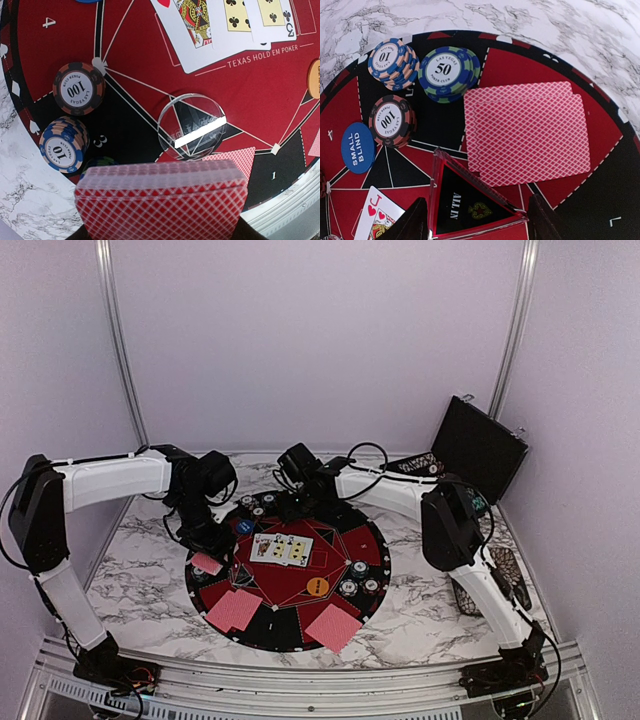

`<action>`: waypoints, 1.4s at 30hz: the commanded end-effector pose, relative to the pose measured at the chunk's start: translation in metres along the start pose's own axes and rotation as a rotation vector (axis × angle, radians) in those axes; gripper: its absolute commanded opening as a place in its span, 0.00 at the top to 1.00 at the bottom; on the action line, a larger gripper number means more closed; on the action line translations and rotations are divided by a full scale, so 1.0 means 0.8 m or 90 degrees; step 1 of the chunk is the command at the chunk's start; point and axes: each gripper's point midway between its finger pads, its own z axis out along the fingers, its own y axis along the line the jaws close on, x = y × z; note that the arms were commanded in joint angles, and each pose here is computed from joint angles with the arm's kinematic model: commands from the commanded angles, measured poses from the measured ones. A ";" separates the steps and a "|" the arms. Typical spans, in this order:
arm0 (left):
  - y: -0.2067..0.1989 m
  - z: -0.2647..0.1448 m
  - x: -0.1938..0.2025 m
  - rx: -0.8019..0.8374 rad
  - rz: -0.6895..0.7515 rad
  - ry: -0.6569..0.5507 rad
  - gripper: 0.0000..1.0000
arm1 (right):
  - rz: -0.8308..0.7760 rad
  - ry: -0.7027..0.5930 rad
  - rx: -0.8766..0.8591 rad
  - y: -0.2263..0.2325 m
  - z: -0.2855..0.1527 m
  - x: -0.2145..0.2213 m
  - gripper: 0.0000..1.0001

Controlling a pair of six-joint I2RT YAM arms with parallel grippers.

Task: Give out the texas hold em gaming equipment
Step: Place the all-in button in the small blind area.

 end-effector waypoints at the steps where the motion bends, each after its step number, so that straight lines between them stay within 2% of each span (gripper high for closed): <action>1: 0.000 -0.011 0.000 0.008 0.001 -0.018 0.55 | 0.028 -0.033 -0.028 0.008 0.004 -0.022 0.49; 12: 0.000 -0.012 0.001 0.008 0.000 -0.020 0.54 | 0.048 -0.043 -0.033 0.005 0.010 -0.027 0.48; 22: -0.001 -0.012 0.002 0.009 0.001 -0.019 0.54 | 0.050 -0.042 -0.045 0.010 0.010 -0.028 0.37; 34: -0.001 -0.012 0.001 0.009 0.002 -0.019 0.54 | 0.042 -0.048 -0.059 0.015 -0.005 -0.036 0.31; 42: 0.000 -0.011 0.001 0.009 0.000 -0.019 0.54 | 0.036 -0.059 -0.042 0.008 -0.029 -0.041 0.32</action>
